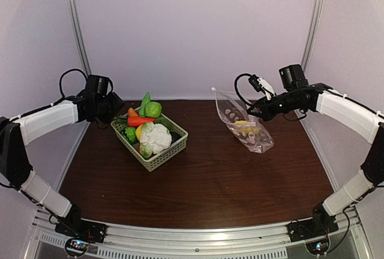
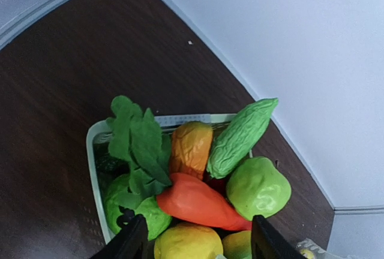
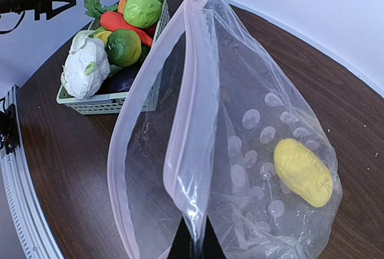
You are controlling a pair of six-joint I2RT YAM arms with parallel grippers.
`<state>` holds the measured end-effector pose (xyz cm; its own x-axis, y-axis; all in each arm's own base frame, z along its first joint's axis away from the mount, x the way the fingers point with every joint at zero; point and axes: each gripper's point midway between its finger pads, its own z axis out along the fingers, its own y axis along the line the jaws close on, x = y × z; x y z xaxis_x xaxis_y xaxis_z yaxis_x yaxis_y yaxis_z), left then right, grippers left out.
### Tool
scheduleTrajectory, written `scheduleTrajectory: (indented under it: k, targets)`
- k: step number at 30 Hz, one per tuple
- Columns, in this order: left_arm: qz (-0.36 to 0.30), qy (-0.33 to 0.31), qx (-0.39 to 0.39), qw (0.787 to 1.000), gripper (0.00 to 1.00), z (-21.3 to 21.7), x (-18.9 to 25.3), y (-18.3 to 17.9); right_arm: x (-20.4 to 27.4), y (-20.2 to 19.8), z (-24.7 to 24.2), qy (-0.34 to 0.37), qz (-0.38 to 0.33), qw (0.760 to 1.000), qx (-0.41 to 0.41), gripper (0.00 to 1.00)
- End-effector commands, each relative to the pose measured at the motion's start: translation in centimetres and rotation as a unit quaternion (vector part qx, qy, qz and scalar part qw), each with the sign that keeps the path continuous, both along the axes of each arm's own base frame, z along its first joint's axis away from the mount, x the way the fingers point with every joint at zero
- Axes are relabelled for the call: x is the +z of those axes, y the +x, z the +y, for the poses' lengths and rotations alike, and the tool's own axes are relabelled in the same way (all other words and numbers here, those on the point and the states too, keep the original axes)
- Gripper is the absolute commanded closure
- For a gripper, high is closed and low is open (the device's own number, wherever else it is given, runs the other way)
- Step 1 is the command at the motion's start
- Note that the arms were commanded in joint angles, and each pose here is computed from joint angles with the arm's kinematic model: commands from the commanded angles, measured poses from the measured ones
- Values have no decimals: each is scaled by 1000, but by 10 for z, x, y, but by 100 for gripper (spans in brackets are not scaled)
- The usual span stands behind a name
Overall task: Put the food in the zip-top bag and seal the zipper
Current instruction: Pick up the fake vegetable from the bin.
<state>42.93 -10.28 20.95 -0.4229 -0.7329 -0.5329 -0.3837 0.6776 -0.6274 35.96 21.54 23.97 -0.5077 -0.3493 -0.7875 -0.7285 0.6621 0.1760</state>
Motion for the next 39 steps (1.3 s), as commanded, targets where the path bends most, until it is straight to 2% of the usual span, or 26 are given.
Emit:
scheduleTrajectory:
  k: [1,6,11,22,26,28,39]
  targets:
    - [24,-13,19,999,32,-1,-20,-5,4,3,2,6,-3,1000,1,100]
    - [43,-22,32,998,31,-2,-43,-1,2,3,1,4,-4,1000,1,100]
    - [46,-23,44,998,41,-3,-56,10,5,1,-1,1,-9,1000,-1,100]
    - [66,-34,78,994,39,6,-76,32,7,-1,-4,-3,-16,1000,-4,100]
    - [63,-35,87,994,50,10,-80,35,10,-2,-5,-4,-22,1000,-6,100]
    - [58,-35,88,994,60,10,-79,36,10,-3,-6,-5,-23,1000,-7,100]
    - [21,-7,84,996,88,17,-55,39,11,-3,-5,-2,-22,1000,-6,100]
